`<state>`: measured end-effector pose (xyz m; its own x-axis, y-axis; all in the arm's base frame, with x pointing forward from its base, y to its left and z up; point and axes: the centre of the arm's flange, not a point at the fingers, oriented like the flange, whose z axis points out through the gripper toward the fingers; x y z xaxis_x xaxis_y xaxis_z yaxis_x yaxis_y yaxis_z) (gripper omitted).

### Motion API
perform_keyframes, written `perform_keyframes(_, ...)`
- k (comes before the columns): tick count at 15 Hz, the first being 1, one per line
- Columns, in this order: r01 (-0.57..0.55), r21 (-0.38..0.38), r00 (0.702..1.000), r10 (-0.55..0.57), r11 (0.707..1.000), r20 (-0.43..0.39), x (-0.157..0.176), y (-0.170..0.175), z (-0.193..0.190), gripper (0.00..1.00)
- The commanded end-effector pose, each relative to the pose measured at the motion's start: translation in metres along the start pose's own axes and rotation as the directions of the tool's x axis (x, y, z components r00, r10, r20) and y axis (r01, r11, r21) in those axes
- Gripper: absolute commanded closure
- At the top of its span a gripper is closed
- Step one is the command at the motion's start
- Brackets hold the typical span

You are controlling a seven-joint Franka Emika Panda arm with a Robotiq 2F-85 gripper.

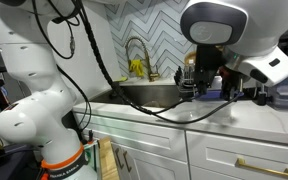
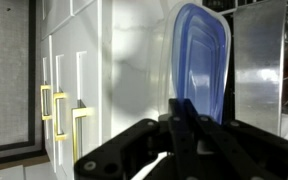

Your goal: Put the blue lid on the lunch box

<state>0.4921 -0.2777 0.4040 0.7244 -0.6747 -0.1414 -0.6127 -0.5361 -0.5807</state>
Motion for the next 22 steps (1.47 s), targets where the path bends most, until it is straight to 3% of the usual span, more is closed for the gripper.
perform_keyframes(1, 0.010, 0.022, 1.000, -0.010, 1.000, -0.011, -0.013, 0.000, -0.010, 0.98)
perform_keyframes(12, 0.001, 0.072, 1.000, -0.002, 0.997, 0.017, -0.018, -0.005, 0.012, 0.98)
perform_keyframes(22, -0.023, 0.042, 0.999, 0.022, 0.999, 0.023, -0.015, 0.003, 0.025, 0.98)
